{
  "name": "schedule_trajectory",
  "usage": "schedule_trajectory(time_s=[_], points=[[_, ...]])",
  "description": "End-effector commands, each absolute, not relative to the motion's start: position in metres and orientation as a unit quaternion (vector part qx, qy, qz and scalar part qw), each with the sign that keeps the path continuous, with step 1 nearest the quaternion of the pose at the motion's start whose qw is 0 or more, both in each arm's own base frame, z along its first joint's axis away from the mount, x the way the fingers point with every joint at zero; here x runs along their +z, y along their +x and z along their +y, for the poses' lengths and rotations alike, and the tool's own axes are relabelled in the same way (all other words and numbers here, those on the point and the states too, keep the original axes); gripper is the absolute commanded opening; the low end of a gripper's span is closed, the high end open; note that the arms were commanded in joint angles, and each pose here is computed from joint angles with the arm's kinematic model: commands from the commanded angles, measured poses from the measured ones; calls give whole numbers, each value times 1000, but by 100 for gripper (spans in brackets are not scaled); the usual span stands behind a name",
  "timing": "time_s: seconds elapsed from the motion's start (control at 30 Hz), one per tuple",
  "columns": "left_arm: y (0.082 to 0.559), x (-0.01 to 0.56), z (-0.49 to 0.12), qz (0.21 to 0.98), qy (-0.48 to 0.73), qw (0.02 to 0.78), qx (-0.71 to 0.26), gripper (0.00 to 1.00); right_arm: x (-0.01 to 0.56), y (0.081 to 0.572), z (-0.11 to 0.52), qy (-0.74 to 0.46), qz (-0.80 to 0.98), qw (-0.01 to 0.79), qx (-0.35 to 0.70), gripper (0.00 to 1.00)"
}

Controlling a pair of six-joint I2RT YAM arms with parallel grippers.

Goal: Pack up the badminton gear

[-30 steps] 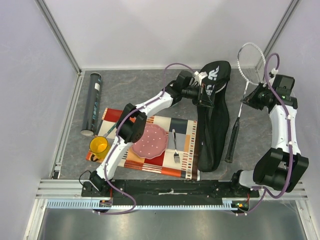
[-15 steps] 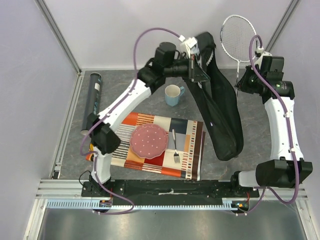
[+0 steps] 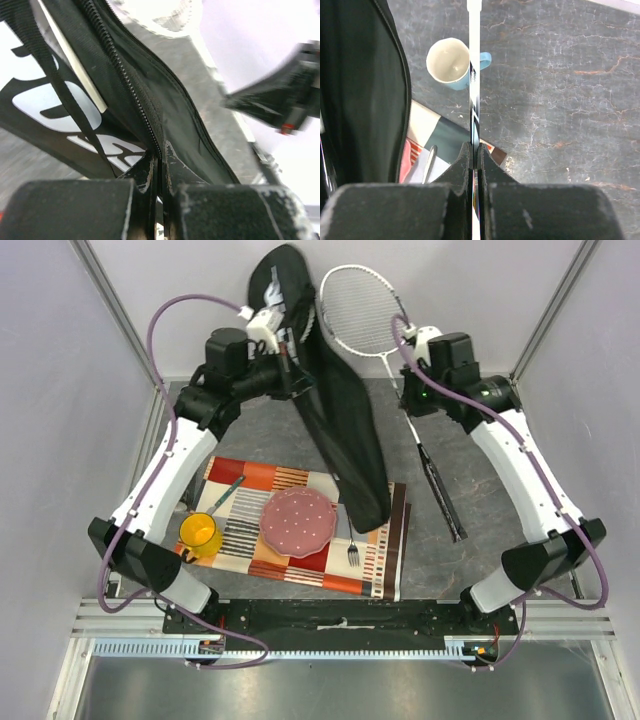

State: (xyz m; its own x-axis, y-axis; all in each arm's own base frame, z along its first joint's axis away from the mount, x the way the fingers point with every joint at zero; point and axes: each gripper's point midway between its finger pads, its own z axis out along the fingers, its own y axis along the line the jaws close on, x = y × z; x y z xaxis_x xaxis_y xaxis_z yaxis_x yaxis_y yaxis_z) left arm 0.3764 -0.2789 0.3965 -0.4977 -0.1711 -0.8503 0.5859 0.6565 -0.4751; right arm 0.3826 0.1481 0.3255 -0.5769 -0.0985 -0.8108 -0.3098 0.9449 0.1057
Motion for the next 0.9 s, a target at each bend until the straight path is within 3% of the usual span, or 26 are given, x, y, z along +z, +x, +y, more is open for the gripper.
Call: schedule_trajectory(time_s=[0.0,0.33,0.87], points=[[404,378,-217,779,99,531,-318,2,340,386,161,-160,867,469,59,0],[436,303,-173,815,90,506,-268,2,304,369,189,-269,855,437,-69,0],[432,298,-169,809,129,519,-243,2,251,309,247,-392,836,371,-102,0]])
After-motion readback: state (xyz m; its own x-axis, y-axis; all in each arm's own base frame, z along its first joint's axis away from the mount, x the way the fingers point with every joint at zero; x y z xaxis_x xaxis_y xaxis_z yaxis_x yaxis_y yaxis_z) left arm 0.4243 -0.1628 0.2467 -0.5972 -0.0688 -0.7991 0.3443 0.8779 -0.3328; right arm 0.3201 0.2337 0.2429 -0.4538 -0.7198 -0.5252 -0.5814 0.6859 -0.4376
